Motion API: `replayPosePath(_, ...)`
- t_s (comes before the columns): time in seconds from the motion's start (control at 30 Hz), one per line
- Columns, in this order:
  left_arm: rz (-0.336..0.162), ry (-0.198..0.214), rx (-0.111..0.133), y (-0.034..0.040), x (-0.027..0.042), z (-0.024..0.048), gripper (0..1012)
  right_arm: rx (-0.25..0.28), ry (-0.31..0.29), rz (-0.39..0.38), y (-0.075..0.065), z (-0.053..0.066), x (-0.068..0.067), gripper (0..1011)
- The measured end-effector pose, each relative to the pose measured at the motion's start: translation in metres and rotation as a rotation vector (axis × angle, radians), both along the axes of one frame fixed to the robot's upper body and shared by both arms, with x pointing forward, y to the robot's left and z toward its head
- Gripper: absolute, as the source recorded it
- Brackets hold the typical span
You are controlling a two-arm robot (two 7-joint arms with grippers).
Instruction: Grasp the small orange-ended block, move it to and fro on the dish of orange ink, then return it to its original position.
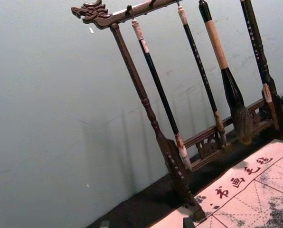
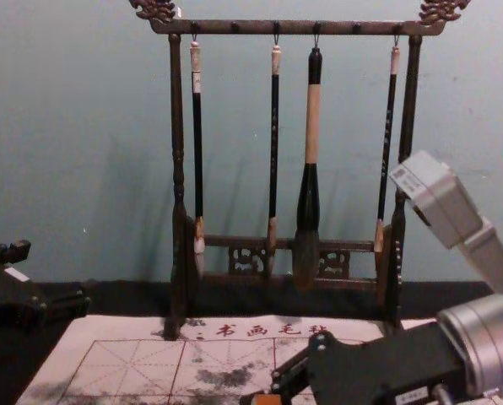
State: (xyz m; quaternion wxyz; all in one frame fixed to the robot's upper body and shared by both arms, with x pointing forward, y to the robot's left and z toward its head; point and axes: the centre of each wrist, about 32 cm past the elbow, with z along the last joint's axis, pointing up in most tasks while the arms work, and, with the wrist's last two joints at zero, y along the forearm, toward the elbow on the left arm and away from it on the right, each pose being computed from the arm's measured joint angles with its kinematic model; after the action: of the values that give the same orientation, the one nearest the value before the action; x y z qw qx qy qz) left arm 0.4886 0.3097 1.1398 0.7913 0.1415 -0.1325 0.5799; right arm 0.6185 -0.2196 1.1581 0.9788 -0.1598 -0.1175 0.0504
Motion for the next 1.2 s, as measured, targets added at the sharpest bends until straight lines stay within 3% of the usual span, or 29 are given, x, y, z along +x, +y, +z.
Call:
replayPosePath(0.57, 0.000, 0.000, 0.000, 0.0000, 0.0000, 0.0000, 1001, 0.000, -0.023, -0.025, 0.004, 0.000, 0.011, 134)
replayPosePath(1.2, 0.000, 0.000, 0.000, 0.0000, 0.0000, 0.0000, 1001, -0.016, -0.031, -0.073, -0.012, 0.002, 0.009, 134)
